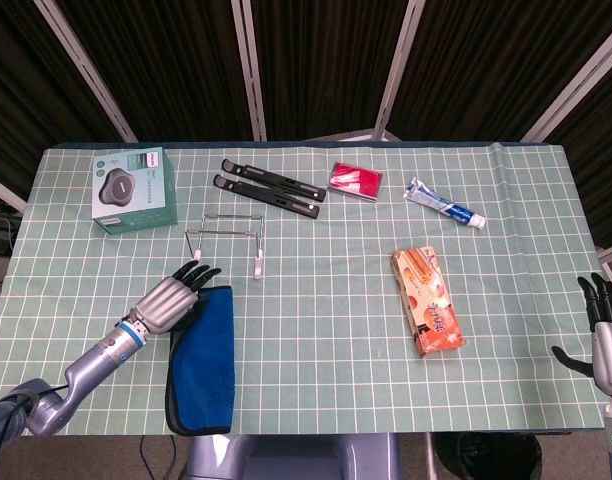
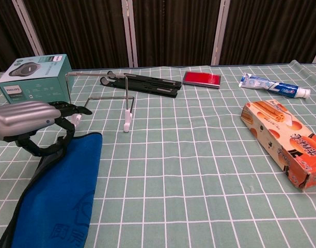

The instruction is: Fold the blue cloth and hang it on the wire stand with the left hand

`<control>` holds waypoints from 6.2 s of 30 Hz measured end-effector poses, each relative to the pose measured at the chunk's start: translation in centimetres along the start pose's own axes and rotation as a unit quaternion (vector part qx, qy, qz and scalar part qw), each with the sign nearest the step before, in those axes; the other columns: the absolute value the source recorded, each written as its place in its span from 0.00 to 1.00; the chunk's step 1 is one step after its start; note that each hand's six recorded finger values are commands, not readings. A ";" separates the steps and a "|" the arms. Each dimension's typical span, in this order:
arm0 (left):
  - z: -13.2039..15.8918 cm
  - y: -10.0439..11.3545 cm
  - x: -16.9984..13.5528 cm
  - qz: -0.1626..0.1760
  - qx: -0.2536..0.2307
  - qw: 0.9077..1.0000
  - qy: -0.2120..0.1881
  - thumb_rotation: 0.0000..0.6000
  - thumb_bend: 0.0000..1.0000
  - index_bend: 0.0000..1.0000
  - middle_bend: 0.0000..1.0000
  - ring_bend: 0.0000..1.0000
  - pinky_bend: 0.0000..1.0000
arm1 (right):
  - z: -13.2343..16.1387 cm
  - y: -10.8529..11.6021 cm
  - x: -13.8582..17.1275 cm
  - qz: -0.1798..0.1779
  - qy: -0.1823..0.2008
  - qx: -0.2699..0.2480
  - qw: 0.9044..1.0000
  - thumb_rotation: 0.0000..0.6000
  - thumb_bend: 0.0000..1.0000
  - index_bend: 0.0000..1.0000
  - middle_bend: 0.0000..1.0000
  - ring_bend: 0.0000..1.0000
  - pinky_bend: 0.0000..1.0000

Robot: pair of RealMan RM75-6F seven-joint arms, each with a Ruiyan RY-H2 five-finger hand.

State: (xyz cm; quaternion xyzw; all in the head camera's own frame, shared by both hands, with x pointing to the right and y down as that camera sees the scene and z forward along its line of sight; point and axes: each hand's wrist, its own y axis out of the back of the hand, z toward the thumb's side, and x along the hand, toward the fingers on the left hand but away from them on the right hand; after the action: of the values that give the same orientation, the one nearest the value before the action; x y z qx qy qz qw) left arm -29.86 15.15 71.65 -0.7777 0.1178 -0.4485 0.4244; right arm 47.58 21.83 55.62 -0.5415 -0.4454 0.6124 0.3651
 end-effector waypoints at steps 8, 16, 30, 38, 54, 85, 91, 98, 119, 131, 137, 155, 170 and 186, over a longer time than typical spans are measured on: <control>-2.0 -1.0 -1.0 0.000 -0.030 0.999 0.017 1.00 0.09 0.00 0.00 0.00 0.00 | 0.1 0.0 0.0 0.000 0.000 0.000 1.000 1.00 0.00 0.00 0.00 0.00 0.00; -2.1 0.9 -3.0 0.037 -0.039 0.999 0.000 1.00 0.09 0.00 0.00 0.00 0.00 | 0.0 0.2 0.1 -0.002 0.001 -0.003 1.000 1.00 0.00 0.00 0.00 0.00 0.00; 0.9 4.9 -4.0 0.078 -0.044 0.996 -0.006 1.00 0.09 0.09 0.84 0.86 0.99 | 0.2 0.6 0.3 -0.006 0.007 -0.007 1.000 1.00 0.00 0.00 0.00 0.00 0.00; 1.6 5.2 -1.0 0.045 -0.025 0.998 0.038 1.00 0.15 0.23 0.95 0.95 1.00 | 0.1 0.3 0.2 -0.002 0.003 -0.005 1.000 1.00 0.00 0.00 0.00 0.00 0.00; 1.5 2.5 4.6 -0.055 -0.073 0.990 0.104 1.00 0.36 0.30 0.94 0.95 1.00 | -0.4 -0.4 -0.3 0.008 -0.008 0.003 1.000 1.00 0.00 0.00 0.00 0.00 0.00; 2.3 0.3 7.3 -0.059 -0.088 0.990 0.090 1.00 0.44 0.39 0.94 0.95 1.00 | -0.8 -0.9 -0.4 0.016 -0.014 0.005 1.000 1.00 0.00 0.00 0.00 0.00 0.00; 2.3 0.1 7.3 -0.061 -0.090 0.990 0.091 1.00 0.44 0.48 0.94 0.95 1.00 | -0.8 -0.9 -0.4 0.017 -0.014 0.005 1.000 1.00 0.00 0.00 0.00 0.00 0.00; 2.4 0.1 7.2 -0.058 -0.097 0.990 0.090 1.00 0.49 0.58 0.94 0.95 1.00 | -0.7 -0.9 -0.4 0.016 -0.012 0.004 1.000 1.00 0.00 0.00 0.00 0.00 0.00; 2.7 1.3 5.8 -0.045 -0.094 0.992 0.078 1.00 0.61 0.80 0.95 0.95 1.00 | -0.4 -0.8 -0.3 0.014 -0.007 0.003 1.000 1.00 0.00 0.00 0.00 0.00 0.00; 3.3 4.1 3.9 -0.022 -0.077 0.995 0.064 1.00 0.70 0.90 0.96 0.95 1.00 | -0.2 -0.5 -0.1 0.010 -0.003 0.000 1.000 1.00 0.00 0.00 0.00 0.00 0.00; 2.8 7.7 1.7 0.020 -0.049 0.996 0.073 1.00 0.71 0.91 0.96 0.95 1.00 | -0.1 -0.3 0.0 0.008 0.001 -0.003 1.000 1.00 0.00 0.00 0.00 0.00 0.00; 2.9 18.8 -2.6 0.113 0.030 0.987 0.111 1.00 0.74 0.92 0.96 0.95 1.00 | -0.2 0.8 0.2 -0.004 0.004 -0.018 1.000 1.00 0.00 0.00 0.00 0.00 0.00; 3.1 23.5 1.9 0.129 0.172 0.969 0.119 1.00 0.75 0.93 0.97 0.95 1.00 | -0.7 0.7 -0.1 -0.001 -0.005 -0.021 1.000 1.00 0.00 0.00 0.00 0.00 0.00; 3.2 27.0 5.5 0.147 0.268 0.945 0.119 1.00 0.75 0.93 0.96 0.94 1.00 | -1.2 0.4 -0.5 0.004 -0.015 -0.020 1.000 1.00 0.00 0.00 0.00 0.00 0.00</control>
State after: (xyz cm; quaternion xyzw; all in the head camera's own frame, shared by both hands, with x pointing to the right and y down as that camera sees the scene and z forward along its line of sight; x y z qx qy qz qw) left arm -18.82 -2.71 53.46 -0.5502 0.1559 -0.4852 0.6615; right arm 48.87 21.44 55.36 -0.5410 -0.4612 0.6130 0.3447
